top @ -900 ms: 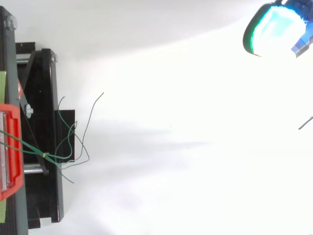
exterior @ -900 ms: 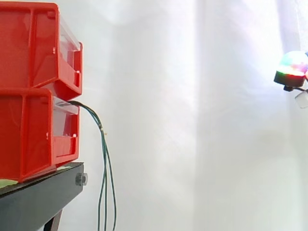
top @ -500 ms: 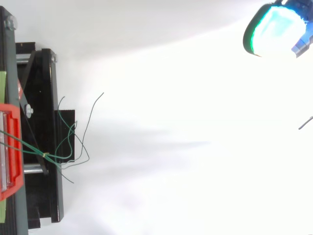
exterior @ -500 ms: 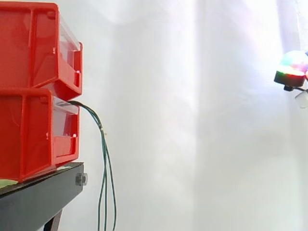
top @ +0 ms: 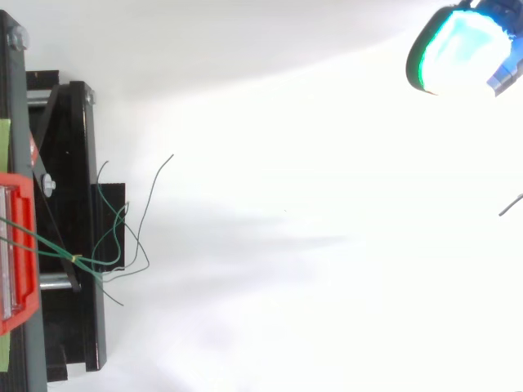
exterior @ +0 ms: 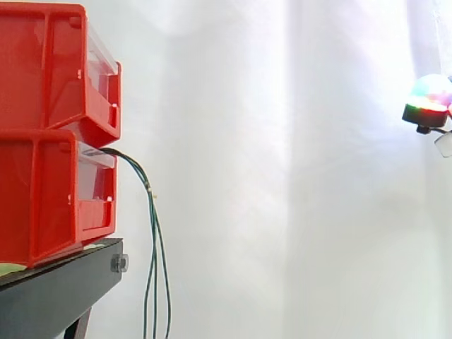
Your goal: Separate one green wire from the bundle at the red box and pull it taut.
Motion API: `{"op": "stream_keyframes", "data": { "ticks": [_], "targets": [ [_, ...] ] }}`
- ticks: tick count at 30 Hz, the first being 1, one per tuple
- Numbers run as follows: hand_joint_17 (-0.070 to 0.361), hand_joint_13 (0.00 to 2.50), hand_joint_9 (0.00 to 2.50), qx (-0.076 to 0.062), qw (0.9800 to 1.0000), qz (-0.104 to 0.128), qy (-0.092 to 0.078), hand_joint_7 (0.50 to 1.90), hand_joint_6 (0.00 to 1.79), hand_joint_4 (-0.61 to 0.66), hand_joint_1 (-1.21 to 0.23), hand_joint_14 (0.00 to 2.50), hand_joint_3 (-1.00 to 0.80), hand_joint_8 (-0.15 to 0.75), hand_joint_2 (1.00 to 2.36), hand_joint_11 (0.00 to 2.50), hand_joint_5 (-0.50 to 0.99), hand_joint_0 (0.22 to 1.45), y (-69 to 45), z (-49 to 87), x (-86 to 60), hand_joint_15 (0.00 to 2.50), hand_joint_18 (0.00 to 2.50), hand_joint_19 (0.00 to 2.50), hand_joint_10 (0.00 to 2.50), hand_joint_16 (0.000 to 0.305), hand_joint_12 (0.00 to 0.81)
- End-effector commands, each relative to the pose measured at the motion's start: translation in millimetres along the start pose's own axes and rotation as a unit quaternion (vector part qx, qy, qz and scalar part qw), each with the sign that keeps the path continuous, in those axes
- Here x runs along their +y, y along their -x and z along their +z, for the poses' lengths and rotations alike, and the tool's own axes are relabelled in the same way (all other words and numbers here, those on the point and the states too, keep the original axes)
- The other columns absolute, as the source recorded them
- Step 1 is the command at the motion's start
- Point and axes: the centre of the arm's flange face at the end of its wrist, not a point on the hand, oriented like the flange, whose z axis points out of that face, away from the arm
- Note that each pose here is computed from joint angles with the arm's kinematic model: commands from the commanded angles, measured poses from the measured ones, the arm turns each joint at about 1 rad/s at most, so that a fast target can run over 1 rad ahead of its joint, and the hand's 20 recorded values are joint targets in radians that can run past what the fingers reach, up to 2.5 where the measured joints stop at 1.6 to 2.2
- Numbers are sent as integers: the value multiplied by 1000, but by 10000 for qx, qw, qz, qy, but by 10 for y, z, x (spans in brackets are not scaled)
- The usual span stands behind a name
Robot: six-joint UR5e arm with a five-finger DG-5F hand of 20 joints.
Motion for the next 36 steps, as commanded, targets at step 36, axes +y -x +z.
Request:
{"op": "stream_keyframes", "data": {
  "ticks": [36],
  "targets": [
    [135,563,520,7,10000,-1,-1,782,502,239,-529,8,-460,324,1003,216,-231,536,-8,1,-1,258,554,422,5,60,395]
  ]
}}
